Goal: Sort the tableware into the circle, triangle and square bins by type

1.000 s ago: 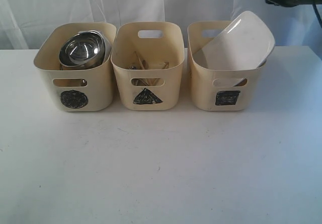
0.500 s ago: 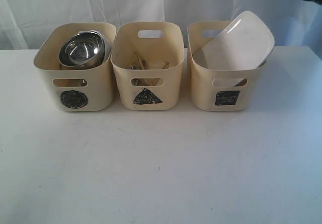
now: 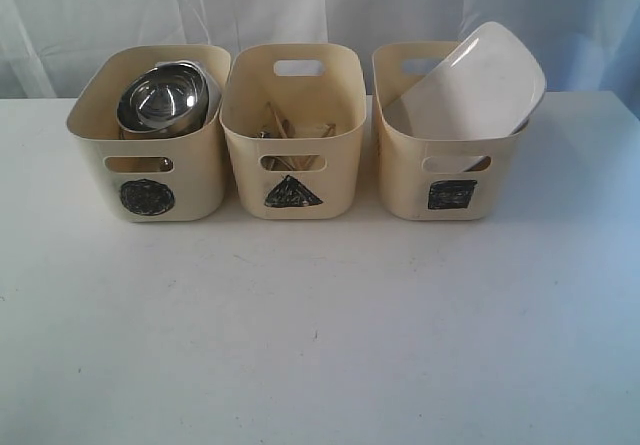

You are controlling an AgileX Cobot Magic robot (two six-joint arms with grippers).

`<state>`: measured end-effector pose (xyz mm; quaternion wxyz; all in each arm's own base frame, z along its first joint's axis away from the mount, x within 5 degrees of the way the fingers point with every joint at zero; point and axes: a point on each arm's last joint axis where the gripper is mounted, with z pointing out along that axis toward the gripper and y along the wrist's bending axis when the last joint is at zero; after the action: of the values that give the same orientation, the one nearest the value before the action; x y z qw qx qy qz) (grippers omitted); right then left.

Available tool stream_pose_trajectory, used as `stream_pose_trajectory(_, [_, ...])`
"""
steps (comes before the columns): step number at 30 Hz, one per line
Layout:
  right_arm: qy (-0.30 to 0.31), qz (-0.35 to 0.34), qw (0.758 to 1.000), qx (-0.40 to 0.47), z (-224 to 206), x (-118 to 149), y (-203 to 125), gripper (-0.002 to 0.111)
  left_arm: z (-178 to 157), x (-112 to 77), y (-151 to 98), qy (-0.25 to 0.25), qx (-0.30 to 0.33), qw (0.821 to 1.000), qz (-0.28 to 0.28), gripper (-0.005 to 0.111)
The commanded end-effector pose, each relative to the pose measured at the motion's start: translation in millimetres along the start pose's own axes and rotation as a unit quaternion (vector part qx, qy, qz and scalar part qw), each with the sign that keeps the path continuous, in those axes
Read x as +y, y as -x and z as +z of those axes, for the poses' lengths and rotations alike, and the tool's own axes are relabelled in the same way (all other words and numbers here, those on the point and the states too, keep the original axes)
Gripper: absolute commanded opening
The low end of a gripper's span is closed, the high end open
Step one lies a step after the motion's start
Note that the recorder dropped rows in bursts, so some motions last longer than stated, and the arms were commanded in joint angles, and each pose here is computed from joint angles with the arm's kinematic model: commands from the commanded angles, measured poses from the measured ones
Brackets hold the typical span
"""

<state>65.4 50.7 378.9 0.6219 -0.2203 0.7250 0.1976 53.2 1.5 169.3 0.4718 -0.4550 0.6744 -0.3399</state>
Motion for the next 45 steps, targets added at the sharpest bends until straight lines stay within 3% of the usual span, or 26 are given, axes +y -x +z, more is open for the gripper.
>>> stream_pose_trajectory(1, [0.004,-0.008,1.0,-0.014,-9.4,6.8,-0.7,0.0,-0.3,0.3,0.9,0.0,-0.006,1.0,0.011,0.0])
stream_pose_trajectory(8, [0.025,-0.008,1.0,-0.011,-8.7,9.2,-3.4,0.0,-0.3,0.3,0.9,0.0,-0.006,1.0,0.011,0.0])
stream_pose_trajectory(11, [0.007,-0.05,0.999,0.0,-15.3,9.2,-7.7,0.0,-0.3,0.3,0.9,0.0,-0.006,1.0,0.011,0.0])
stream_pose_trajectory(14, [-0.05,-0.035,0.998,0.017,-28.4,6.0,-20.1,0.0,-0.3,0.3,0.9,0.0,-0.006,1.0,0.011,0.0])
stream_pose_trajectory(18, [-0.184,0.063,0.981,0.001,-45.0,-9.9,-49.6,0.0,-0.3,0.3,0.9,0.0,-0.006,1.0,0.011,0.0])
stream_pose_trajectory(19, [-0.197,0.061,0.978,-0.019,-46.5,-11.2,-58.9,0.0,-0.3,0.3,0.9,0.0,-0.006,1.0,0.011,0.0])
stream_pose_trajectory(24, [-0.212,0.048,0.974,-0.068,-36.2,-17.6,-93.6,0.0,-0.3,0.3,0.9,0.0,-0.006,1.0,0.011,0.0])
stream_pose_trajectory(32, [-0.227,0.036,0.973,0.009,-17.2,-26.4,-158.6,0.0,-0.3,0.3,0.9,0.0,-0.006,1.0,0.011,0.0])
stream_pose_trajectory(45, [-0.227,0.053,0.971,0.052,-8.0,-29.4,-190.7,0.0,-0.3,0.3,0.9,0.0,-0.006,1.0,0.011,0.0])
